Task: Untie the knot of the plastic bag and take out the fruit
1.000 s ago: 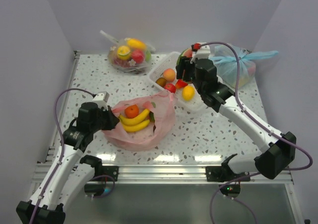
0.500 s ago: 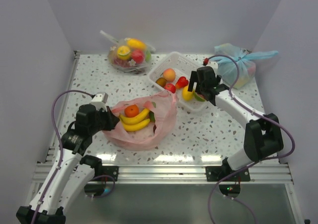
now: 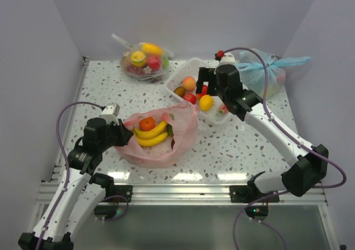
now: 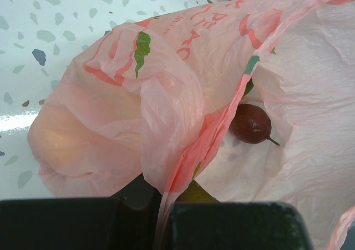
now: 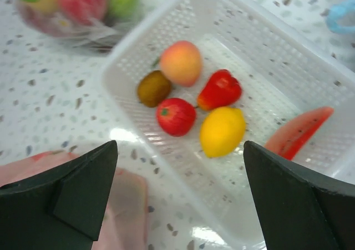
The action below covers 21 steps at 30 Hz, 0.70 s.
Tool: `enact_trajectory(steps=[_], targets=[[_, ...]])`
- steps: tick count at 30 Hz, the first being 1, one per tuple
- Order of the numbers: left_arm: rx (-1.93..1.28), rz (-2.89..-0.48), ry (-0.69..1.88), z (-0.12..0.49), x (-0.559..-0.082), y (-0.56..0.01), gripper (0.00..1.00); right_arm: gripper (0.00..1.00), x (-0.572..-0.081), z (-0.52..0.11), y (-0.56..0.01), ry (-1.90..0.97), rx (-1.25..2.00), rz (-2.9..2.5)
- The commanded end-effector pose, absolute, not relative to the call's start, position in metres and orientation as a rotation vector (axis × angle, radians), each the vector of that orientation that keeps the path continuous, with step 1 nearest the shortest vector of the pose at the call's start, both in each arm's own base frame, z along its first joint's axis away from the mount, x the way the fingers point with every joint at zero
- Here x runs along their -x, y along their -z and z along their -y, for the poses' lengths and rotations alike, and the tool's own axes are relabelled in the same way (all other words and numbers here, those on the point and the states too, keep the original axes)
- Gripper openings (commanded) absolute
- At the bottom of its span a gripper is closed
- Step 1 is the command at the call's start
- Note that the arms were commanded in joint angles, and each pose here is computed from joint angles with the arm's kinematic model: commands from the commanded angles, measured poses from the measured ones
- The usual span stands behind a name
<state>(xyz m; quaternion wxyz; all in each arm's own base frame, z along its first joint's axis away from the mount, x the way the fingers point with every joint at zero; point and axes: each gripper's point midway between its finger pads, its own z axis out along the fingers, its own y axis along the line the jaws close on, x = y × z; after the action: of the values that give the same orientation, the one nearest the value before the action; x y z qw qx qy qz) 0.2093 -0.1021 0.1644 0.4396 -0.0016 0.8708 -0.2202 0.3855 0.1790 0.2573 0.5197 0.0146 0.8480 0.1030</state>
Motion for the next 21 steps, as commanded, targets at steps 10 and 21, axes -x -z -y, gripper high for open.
enact_trajectory(steps=[10, 21], targets=[[-0.020, -2.102, 0.558, 0.104, -0.217, -0.176, 0.00, 0.98, -0.273, -0.350, -0.346, -0.615, 0.430, -1.863], [-0.018, -2.094, 0.559, 0.104, -0.216, -0.178, 0.00, 0.91, -0.241, -0.403, -0.194, -0.703, 0.220, -2.249]])
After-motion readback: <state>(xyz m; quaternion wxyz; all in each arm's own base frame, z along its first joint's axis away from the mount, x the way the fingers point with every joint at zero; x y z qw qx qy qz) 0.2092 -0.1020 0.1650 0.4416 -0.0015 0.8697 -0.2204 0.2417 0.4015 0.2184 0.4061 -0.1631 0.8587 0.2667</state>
